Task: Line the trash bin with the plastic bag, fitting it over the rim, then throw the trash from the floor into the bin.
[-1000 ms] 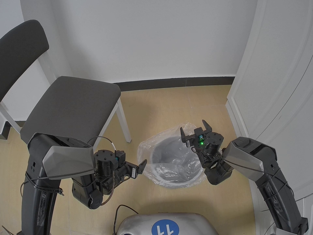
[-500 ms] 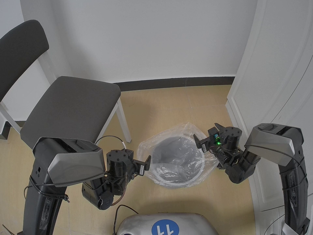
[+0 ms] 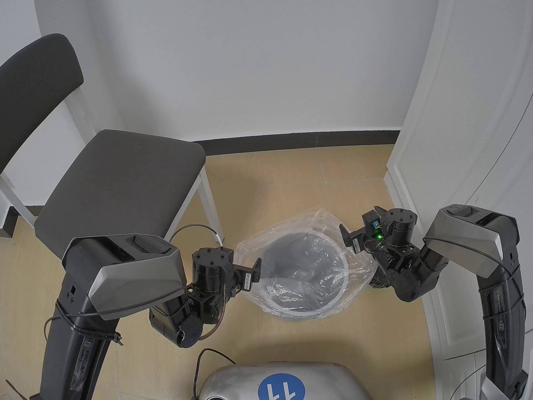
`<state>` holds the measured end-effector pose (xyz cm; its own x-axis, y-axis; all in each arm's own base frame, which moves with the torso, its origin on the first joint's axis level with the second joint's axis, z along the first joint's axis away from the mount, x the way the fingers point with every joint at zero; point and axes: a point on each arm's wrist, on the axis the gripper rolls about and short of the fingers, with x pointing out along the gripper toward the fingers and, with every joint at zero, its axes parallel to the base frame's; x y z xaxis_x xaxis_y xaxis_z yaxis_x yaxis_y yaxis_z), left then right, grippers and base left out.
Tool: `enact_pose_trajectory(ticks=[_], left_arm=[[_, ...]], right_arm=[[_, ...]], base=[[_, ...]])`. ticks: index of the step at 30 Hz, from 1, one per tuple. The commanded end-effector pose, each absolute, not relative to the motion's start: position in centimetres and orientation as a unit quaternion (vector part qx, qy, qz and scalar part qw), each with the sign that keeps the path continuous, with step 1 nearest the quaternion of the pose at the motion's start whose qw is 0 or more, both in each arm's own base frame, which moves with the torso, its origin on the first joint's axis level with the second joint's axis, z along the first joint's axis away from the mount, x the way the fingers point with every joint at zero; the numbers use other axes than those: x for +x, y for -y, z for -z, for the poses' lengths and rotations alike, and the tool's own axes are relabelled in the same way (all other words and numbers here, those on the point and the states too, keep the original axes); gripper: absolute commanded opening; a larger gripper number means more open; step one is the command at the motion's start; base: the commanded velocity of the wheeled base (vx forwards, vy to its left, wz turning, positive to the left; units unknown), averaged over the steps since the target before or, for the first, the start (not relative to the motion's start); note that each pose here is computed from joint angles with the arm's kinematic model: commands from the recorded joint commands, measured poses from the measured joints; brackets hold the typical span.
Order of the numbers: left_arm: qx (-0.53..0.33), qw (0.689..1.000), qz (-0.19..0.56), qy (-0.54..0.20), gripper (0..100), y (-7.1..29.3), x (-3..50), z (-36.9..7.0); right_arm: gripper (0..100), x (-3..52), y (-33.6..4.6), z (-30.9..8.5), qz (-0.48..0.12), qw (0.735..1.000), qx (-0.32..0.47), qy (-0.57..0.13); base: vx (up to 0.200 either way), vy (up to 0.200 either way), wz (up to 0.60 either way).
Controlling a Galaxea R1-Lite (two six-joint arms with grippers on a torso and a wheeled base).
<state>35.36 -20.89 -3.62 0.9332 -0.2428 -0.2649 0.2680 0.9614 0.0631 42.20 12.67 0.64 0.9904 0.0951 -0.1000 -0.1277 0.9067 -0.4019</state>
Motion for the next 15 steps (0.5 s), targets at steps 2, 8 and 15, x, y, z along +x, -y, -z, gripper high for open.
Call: enact_pose_trajectory(ticks=[2,8,15], left_arm=[[0.028,0.986,0.107,-0.122,100,20.1,37.5,4.4],[0.010,0.986,0.100,-0.130,100,20.0,38.2,4.7],[-0.008,0.989,0.087,-0.122,100,19.5,39.6,5.2]], right_arm=[[100,42.7,-12.5,0.5,-0.055,0.975,-0.210,-0.046],[100,43.7,-12.8,1.5,-0.052,0.976,-0.208,-0.041],[100,45.1,-13.3,3.0,-0.036,0.977,-0.206,-0.033]], base=[[0.000,0.000,0.00],[0.000,0.000,0.00],[0.000,0.000,0.00]])
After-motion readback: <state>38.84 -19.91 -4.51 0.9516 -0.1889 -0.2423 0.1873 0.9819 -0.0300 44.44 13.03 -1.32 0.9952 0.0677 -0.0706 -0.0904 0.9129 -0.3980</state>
